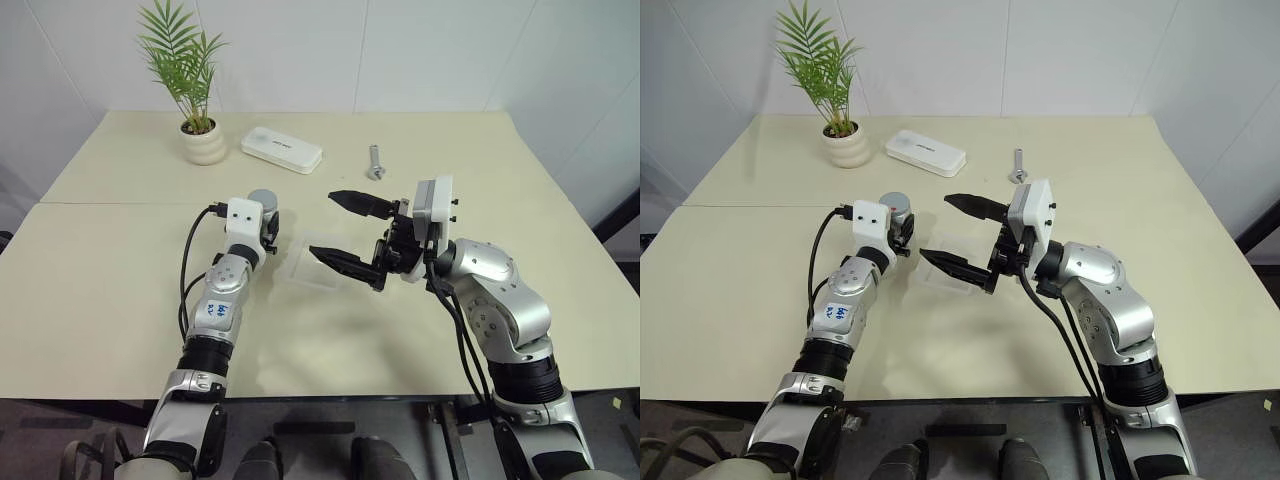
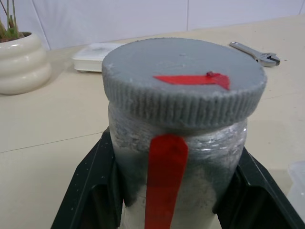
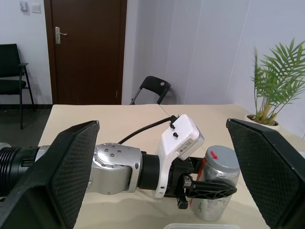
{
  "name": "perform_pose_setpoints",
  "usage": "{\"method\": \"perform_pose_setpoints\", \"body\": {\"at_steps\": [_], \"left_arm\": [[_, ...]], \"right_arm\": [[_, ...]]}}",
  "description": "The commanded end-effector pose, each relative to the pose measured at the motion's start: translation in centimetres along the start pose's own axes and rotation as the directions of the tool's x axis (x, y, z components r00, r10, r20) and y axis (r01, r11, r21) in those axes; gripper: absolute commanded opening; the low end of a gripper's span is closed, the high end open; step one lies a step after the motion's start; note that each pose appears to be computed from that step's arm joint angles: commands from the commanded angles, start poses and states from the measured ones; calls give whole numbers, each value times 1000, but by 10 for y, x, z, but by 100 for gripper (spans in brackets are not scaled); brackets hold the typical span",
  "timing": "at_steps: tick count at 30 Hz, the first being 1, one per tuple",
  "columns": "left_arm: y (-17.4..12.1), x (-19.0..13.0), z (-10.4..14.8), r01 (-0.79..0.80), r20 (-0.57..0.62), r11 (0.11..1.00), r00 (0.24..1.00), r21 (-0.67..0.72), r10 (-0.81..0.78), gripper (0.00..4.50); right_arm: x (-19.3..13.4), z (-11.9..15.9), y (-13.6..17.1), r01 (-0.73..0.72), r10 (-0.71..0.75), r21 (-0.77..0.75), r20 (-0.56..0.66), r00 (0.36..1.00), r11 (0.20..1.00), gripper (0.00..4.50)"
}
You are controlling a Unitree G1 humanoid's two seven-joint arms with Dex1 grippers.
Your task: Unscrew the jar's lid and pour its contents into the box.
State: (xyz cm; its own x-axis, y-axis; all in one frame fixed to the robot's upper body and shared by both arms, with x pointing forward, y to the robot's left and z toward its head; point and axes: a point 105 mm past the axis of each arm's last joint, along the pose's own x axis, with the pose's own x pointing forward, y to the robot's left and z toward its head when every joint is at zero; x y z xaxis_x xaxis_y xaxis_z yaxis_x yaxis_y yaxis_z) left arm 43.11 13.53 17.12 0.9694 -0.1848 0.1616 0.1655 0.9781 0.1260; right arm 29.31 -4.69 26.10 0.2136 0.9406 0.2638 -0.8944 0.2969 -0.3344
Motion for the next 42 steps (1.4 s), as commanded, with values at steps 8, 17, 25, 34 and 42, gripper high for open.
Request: {"method": "perform_pose_setpoints", "body": {"at_steps": [8, 17, 25, 34, 42], "left_arm": [[25, -51, 82, 396, 165, 918, 904, 28, -395, 196], [-16, -96, 101, 722, 88, 689, 684, 66, -724, 196], [-30, -102, 98, 746, 103, 663, 656, 61, -747, 196], [-29, -102, 99, 741, 113, 670, 662, 52, -741, 196], [-30, -102, 98, 743, 112, 667, 659, 53, -744, 196]], "right_arm": [[14, 19, -5, 32, -32, -15, 21, 999, 999, 450], [63, 28, 9, -38, 39, 57, -28, 999, 998, 450], [75, 21, 4, -15, 20, 83, -67, 998, 996, 450], [71, 7, -2, 6, 4, 80, -132, 991, 997, 450], [69, 4, -3, 2, 9, 70, -148, 989, 998, 450]]}}
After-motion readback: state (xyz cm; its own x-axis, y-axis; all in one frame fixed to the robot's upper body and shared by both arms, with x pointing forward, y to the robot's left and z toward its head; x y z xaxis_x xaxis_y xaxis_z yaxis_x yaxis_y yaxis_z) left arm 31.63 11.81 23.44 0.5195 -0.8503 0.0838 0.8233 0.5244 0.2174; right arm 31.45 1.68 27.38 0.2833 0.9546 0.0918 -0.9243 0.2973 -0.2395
